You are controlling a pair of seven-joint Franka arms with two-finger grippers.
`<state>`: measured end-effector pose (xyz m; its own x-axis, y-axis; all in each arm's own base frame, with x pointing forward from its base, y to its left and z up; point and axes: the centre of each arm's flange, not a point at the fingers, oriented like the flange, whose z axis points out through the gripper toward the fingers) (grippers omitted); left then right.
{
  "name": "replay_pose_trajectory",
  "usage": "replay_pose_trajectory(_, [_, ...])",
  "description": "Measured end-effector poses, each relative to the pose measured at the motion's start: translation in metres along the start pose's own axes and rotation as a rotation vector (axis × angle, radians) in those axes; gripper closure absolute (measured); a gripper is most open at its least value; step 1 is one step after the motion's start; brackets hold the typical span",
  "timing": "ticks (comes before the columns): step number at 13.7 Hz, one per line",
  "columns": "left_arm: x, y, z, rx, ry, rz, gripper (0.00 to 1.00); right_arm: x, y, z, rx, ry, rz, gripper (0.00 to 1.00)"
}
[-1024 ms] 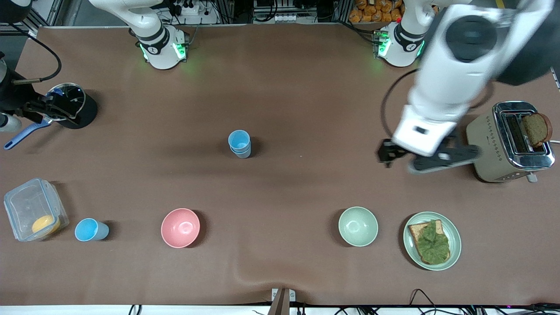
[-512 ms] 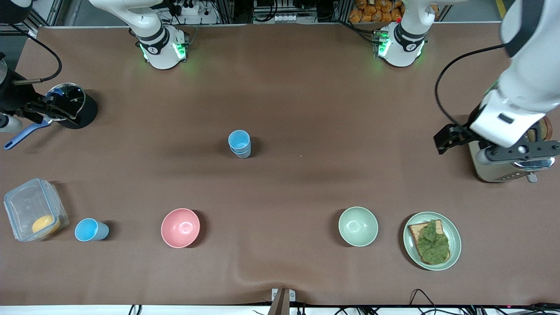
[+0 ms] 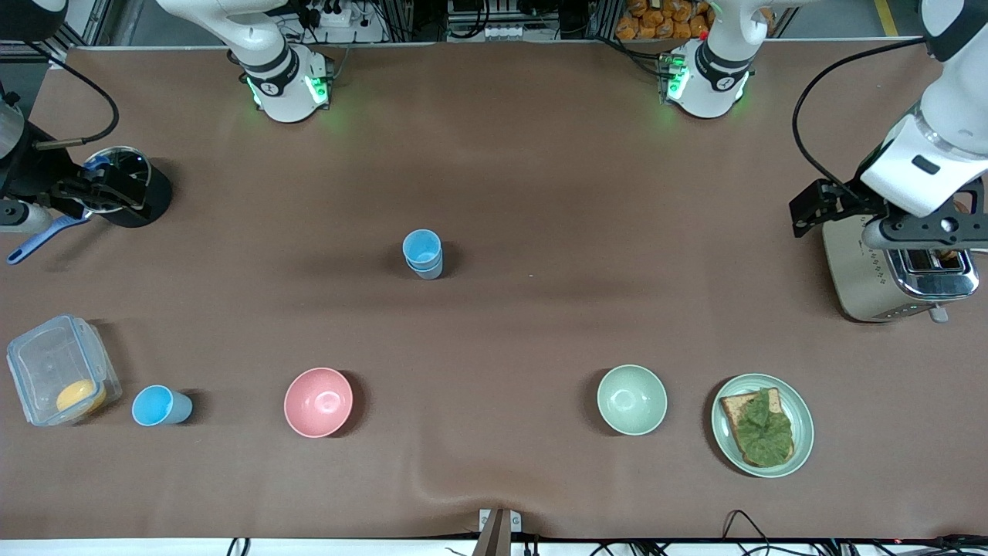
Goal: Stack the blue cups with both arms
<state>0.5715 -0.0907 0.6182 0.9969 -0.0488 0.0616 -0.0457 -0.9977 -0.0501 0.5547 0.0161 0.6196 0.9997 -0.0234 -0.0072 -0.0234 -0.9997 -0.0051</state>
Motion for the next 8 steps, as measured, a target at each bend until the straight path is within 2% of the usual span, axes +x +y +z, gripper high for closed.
replay_pose_trajectory(8, [-0.0016, -0.005, -0.0016, -0.009, -0.002, 0.019, 0.0, -0.0001, 0.0001, 0.0001, 0.0, -0.001, 0.0, 0.0])
